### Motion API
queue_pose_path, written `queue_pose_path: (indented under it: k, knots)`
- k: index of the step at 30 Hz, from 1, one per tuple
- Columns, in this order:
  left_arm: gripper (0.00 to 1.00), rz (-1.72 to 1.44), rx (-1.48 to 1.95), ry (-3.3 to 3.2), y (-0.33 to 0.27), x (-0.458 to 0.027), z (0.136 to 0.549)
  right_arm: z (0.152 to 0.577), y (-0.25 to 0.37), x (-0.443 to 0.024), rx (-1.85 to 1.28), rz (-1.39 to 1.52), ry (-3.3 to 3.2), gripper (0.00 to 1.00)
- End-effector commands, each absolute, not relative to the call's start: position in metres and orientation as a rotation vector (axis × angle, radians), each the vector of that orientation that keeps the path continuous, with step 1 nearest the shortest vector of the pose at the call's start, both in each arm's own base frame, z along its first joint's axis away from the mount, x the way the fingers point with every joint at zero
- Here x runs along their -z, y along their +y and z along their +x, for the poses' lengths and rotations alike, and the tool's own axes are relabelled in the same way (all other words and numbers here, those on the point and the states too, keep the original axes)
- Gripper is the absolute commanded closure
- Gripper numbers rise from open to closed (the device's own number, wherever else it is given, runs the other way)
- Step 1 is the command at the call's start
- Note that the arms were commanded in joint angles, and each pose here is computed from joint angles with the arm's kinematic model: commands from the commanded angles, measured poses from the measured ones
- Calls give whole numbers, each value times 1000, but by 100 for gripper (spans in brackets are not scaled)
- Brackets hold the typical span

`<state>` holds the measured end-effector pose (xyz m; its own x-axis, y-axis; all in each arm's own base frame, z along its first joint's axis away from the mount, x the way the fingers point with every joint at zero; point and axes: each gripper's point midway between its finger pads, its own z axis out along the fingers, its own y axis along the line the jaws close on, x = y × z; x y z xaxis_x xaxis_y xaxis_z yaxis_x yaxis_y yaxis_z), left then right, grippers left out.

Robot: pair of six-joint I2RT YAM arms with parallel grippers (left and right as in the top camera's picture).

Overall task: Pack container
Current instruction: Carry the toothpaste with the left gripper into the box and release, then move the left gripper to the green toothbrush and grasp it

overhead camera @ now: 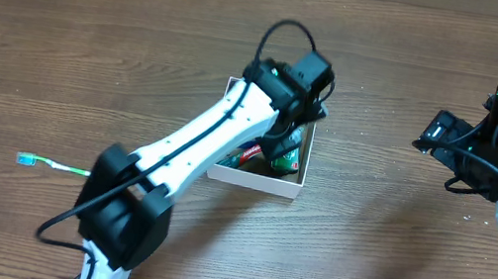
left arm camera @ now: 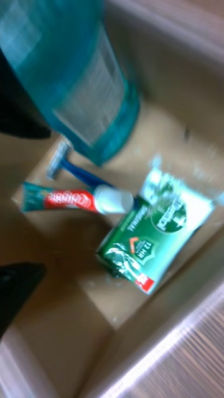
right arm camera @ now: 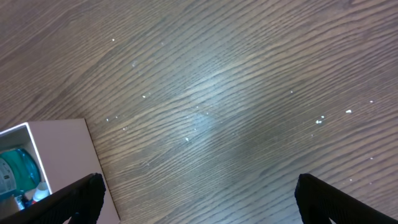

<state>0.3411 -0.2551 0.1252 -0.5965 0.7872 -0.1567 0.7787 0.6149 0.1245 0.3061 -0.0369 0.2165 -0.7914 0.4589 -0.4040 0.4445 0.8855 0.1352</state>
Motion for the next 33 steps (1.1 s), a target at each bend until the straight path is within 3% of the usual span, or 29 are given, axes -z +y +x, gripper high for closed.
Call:
queue_pose_path:
  k: [1, 4, 7, 11, 16, 24, 29, 33]
  knots:
    - [0, 1033, 4, 2397, -246, -263, 350, 306, -37, -217, -51, 653, 2615, 0]
    - [0, 628, -66, 2368, -187, -323, 354, 306, -37, -217, -51, 653, 2615, 0]
    - [0, 207, -78, 2463, -120, -330, 354, 306, -37, -218, -52, 652, 2613, 0]
    - [0, -621, -143, 2588, -8, -291, 340, 306, -37, -218, -52, 652, 2614, 0]
    - [0, -1338, -169, 2551, 76, -219, 308, 306, -37, -218, -53, 652, 2613, 0]
    - [0, -1703, -185, 2512, 128, -97, 266, 306, -37, -218, -53, 653, 2614, 0]
    - [0, -1750, -180, 2447, 140, -41, 251, 305, -37, -217, -51, 653, 2617, 0]
    - [0, -1601, -160, 2467, 145, -20, 259, 306, -37, -217, -52, 653, 2617, 0]
